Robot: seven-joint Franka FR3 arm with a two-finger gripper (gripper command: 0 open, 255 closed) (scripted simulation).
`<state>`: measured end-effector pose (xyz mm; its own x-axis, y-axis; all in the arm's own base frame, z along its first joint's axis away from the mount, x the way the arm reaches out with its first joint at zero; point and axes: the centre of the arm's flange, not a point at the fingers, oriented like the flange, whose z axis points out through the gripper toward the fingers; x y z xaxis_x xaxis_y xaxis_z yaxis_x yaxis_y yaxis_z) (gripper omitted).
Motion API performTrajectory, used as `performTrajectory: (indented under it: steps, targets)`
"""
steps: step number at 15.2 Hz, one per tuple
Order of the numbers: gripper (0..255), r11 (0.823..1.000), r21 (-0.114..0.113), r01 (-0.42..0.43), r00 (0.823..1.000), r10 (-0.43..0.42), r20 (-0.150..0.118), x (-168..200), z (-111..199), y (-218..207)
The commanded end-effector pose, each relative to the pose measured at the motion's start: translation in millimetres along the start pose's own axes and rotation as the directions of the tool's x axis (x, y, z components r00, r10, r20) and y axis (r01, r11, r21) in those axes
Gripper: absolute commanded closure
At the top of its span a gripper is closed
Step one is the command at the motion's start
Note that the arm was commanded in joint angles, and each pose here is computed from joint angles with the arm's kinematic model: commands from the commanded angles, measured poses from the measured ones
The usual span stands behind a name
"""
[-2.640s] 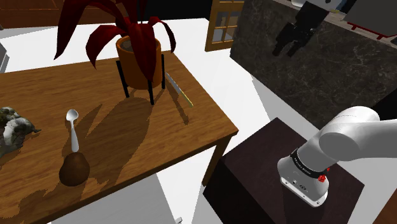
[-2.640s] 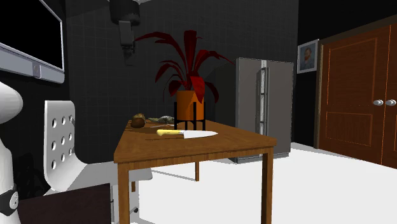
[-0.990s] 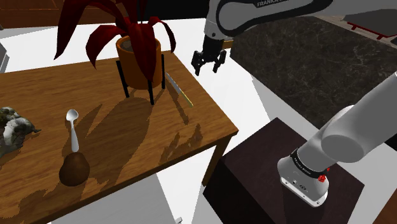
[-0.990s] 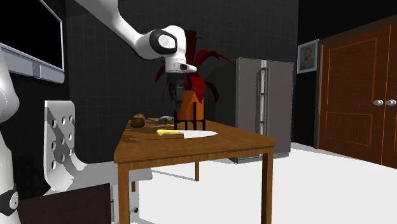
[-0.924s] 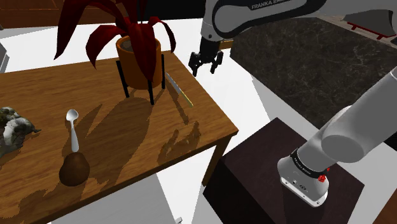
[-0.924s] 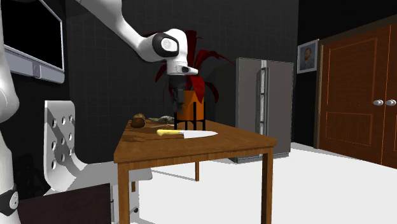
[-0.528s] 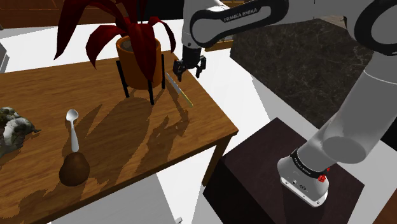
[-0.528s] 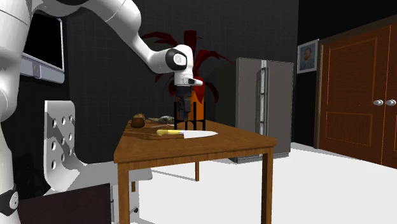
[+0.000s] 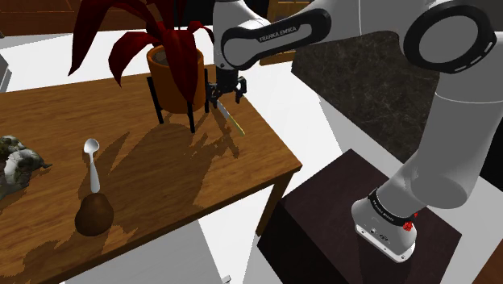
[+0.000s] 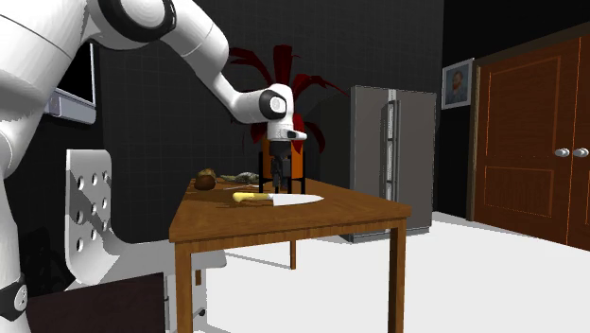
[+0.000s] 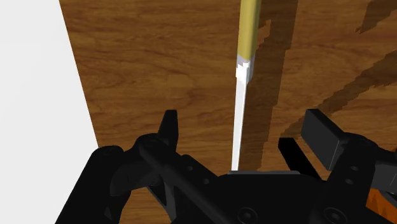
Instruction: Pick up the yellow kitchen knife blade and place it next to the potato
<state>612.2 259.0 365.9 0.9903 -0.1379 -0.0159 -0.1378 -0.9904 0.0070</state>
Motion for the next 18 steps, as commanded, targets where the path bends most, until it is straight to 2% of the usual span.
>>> performTrajectory:
  steps: [1, 4, 11, 12, 18]
  targets:
    - [0, 1.000, 0.007, 0.003, 1.000, -0.004, 0.005, 1, 26, -4]
    - [0, 1.000, 0.007, 0.003, 1.000, -0.004, 0.005, 1, 40, -4]
    - [0, 1.000, 0.007, 0.003, 1.000, -0.004, 0.005, 1, 40, -4]
    - [255, 1.000, 0.007, 0.003, 1.000, -0.003, 0.005, -1, 40, -4]
    - [255, 1.000, 0.007, 0.003, 1.000, -0.003, 0.005, 2, 39, 0]
